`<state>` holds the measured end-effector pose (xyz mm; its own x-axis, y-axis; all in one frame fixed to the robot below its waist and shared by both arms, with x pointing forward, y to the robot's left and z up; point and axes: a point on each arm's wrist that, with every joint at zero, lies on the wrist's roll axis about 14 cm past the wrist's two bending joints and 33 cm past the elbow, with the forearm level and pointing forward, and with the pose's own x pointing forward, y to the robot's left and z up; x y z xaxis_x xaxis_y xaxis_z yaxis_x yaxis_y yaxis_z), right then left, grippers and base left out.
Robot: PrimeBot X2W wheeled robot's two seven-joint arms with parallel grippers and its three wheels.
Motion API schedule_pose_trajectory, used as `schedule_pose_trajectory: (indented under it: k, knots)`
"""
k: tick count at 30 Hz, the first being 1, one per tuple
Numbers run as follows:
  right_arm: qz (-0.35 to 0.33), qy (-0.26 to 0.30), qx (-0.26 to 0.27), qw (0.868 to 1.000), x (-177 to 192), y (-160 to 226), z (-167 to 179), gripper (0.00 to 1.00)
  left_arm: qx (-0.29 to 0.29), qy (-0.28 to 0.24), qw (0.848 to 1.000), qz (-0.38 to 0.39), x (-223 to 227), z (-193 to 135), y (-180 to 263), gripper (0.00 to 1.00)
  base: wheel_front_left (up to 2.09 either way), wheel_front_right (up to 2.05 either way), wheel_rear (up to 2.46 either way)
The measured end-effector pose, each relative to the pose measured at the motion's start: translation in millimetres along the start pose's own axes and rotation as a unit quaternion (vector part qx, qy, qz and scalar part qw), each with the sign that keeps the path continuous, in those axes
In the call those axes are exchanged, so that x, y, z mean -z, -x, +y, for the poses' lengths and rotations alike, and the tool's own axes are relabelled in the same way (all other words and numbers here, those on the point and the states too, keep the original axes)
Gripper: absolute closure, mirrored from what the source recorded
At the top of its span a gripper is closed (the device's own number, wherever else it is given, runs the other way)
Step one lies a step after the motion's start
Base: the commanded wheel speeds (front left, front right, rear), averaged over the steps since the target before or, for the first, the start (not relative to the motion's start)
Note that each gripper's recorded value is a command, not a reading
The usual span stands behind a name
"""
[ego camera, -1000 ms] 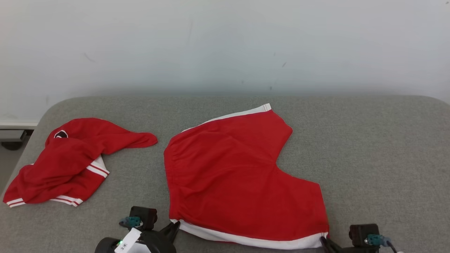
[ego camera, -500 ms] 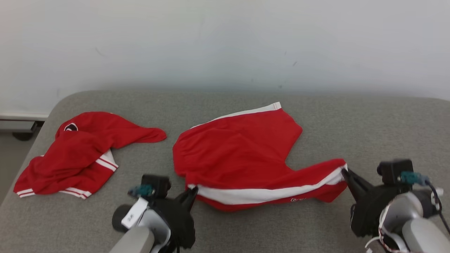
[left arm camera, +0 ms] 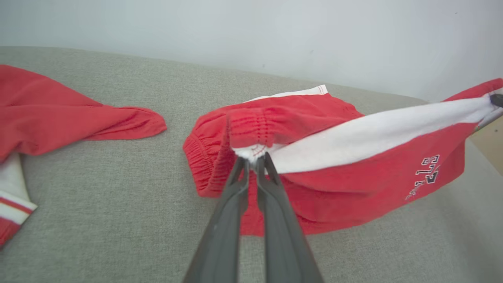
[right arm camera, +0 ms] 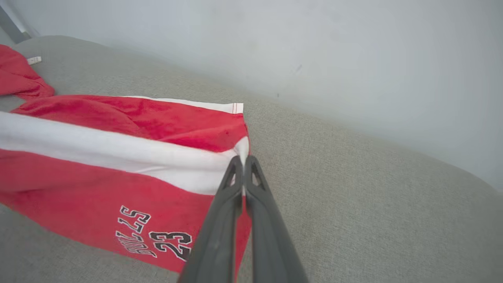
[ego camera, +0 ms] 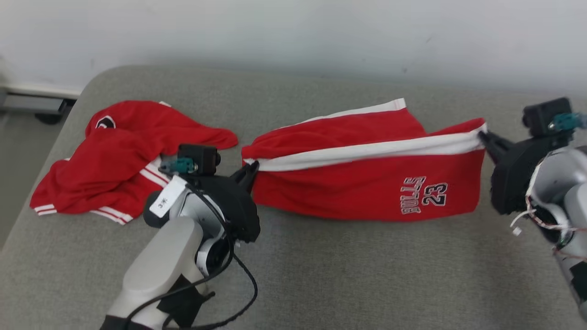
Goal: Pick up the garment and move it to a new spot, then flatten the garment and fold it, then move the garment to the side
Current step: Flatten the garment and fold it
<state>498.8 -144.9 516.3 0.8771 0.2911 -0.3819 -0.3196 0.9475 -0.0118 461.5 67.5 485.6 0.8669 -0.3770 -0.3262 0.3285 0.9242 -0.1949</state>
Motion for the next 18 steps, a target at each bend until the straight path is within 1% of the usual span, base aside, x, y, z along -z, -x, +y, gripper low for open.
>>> schedule_pose_trajectory:
  k: [2, 4, 7, 11, 15, 18]
  knots:
    - [0.01, 0.005, -0.001, 1.0, -0.7, -11.8, -3.2, 1.0, -0.016, 0.005, 1.0, 0.002, -1.6, 11.0, -2.6, 1.0, 0.0, 0.0, 0.0]
    - [0.018, 0.013, -0.01, 1.0, -3.6, -25.1, 2.2, 1.0, -0.028, 0.017, 0.999, 0.0, -2.9, 16.8, -3.9, 1.0, 0.0, 0.0, 0.0]
    - [0.009, 0.02, -0.021, 1.0, -19.5, -44.6, 9.0, 1.0, -0.03, 0.036, 0.999, -0.004, -4.9, 14.2, -8.1, 1.0, 0.0, 0.0, 0.0]
    - [0.001, 0.029, -0.033, 0.999, -34.2, -68.3, 17.7, 1.0, -0.024, 0.046, 0.999, -0.01, -13.1, 10.0, -16.4, 1.0, 0.0, 0.0, 0.0]
    - [0.006, 0.037, -0.036, 0.999, -36.0, -90.1, 22.0, 1.0, -0.012, 0.058, 0.998, -0.011, -17.5, 4.9, -25.2, 1.0, 0.0, 0.0, 0.0]
    - [0.006, 0.041, -0.042, 0.998, -36.4, -104.7, 28.7, 1.0, -0.019, 0.072, 0.997, -0.013, -18.7, 10.7, -31.0, 1.0, 0.0, 0.0, 0.0]
